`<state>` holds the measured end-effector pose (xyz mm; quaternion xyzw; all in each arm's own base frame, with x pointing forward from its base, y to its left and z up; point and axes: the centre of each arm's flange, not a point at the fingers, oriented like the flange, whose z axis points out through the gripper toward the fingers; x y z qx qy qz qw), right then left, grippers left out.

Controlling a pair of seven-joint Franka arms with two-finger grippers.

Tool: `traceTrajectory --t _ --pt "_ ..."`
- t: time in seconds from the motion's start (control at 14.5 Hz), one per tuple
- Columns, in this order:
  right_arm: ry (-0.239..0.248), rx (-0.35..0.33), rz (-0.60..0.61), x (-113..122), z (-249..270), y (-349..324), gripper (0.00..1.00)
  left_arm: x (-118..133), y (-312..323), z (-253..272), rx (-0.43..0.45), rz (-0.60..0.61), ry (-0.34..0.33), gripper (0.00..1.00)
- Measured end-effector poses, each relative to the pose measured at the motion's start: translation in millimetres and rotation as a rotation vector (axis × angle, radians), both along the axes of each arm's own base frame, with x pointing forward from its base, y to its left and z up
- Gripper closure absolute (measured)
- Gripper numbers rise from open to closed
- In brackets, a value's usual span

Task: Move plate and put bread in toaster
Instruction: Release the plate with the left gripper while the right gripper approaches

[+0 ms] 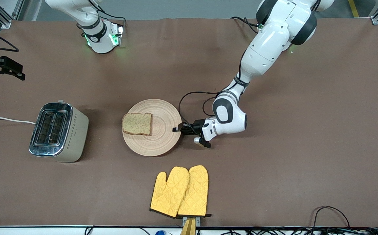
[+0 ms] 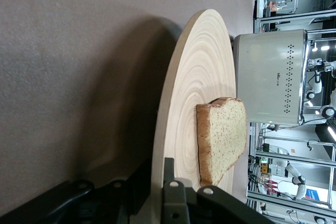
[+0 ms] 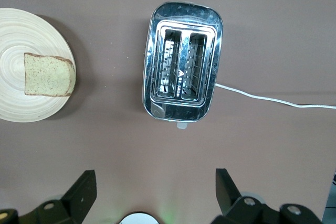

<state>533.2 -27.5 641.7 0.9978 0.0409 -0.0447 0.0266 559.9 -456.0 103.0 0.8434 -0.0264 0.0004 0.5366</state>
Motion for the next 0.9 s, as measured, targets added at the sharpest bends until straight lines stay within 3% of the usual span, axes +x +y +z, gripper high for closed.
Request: traceTrajectory --t 0.34,0.55,0.9 --pt "-0.001 0.0 0.005 0 0 2 0.0 25 12 21 -0.013 0.034 -0.029 0.32" --pt "-0.003 0.0 0.019 0 1 11 0.0 57 56 34 0.05 0.03 -0.06 0.02" --pt "0.001 0.022 -0.032 0 -3 49 0.0 119 185 81 0.161 -0.065 -0.056 0.0"
